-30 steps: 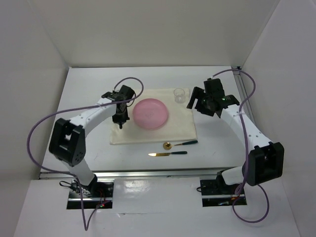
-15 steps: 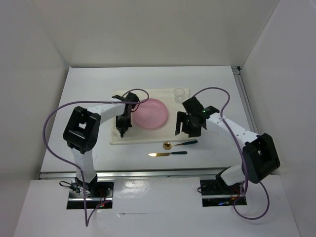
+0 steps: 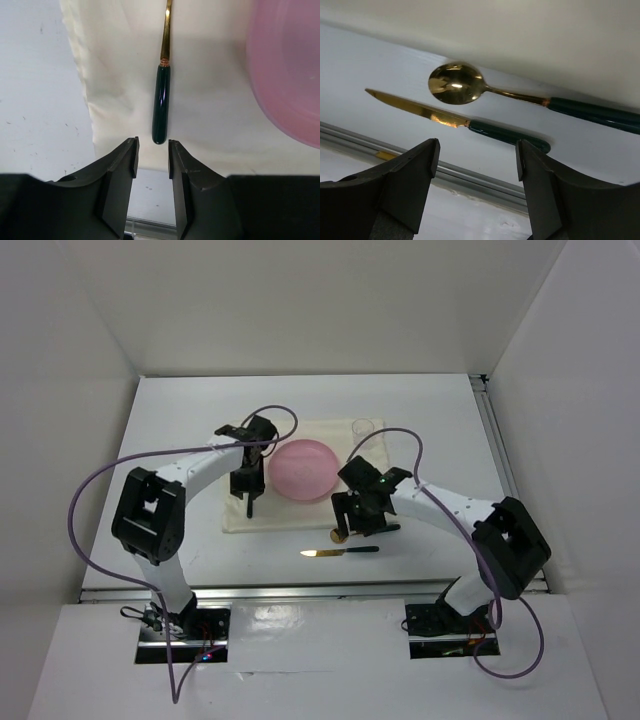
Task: Set the dinner table for one person
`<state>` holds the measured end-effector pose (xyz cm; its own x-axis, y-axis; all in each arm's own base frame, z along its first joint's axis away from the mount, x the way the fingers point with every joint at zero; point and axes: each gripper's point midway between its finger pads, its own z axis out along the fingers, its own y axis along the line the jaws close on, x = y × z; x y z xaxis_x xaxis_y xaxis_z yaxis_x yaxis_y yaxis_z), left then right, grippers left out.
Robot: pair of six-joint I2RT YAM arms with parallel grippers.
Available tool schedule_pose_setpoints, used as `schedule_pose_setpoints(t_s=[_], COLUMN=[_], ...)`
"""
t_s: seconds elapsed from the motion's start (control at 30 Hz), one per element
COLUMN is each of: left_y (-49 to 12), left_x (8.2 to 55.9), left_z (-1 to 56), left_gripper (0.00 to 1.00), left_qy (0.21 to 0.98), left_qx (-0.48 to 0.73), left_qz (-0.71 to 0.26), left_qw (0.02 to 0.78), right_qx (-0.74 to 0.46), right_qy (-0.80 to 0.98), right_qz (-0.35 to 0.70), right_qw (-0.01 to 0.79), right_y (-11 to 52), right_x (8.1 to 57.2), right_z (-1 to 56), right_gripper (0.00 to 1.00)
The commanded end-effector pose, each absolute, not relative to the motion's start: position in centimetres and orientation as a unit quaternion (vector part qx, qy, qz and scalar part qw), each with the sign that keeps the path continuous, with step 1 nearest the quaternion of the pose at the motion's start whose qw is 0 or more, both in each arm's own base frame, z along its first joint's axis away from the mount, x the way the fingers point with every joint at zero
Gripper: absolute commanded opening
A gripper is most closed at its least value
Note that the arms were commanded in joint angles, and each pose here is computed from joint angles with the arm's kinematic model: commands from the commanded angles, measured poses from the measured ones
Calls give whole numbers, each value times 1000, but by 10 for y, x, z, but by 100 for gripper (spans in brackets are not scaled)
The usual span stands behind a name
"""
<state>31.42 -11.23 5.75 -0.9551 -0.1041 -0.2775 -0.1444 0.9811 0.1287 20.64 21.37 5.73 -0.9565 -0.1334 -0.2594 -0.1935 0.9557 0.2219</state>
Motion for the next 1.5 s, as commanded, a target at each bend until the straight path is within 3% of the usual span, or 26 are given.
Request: schedule_pose_setpoints(t_s=[0.0, 0.37, 0.9, 1.07, 1.2, 1.27, 1.47], left_y=[-113, -102, -91, -91, -82, -80, -78], left_x=[320, 331, 328, 325, 328, 329, 331], left_z=[86, 128, 123, 122, 129, 134, 140], left_gripper=[47, 47, 45, 44, 44, 44, 44], left_qy=[983, 974, 973, 974, 971, 970, 967], left_qx=[-54, -94, -121, -121, -128, -129, -134], left_qz=[65, 50, 18, 20, 37, 40, 37], left_qw=[160, 201, 194, 190, 197, 203, 211], right_qx=[-132, -197, -285, -318, -342, -352, -388], right_qy=[974, 963, 948, 942, 935, 932, 918], right_qz=[110, 100, 77, 71, 51, 46, 46], right_qw=[147, 153, 121, 85, 75, 76, 76], right_y=[224, 222, 243, 246, 249, 251, 259], right_x=[208, 192, 185, 174, 168, 169, 165], right_z=[53, 43, 23, 9, 5, 4, 3], right_gripper=[74, 79, 82, 77, 68, 58, 48])
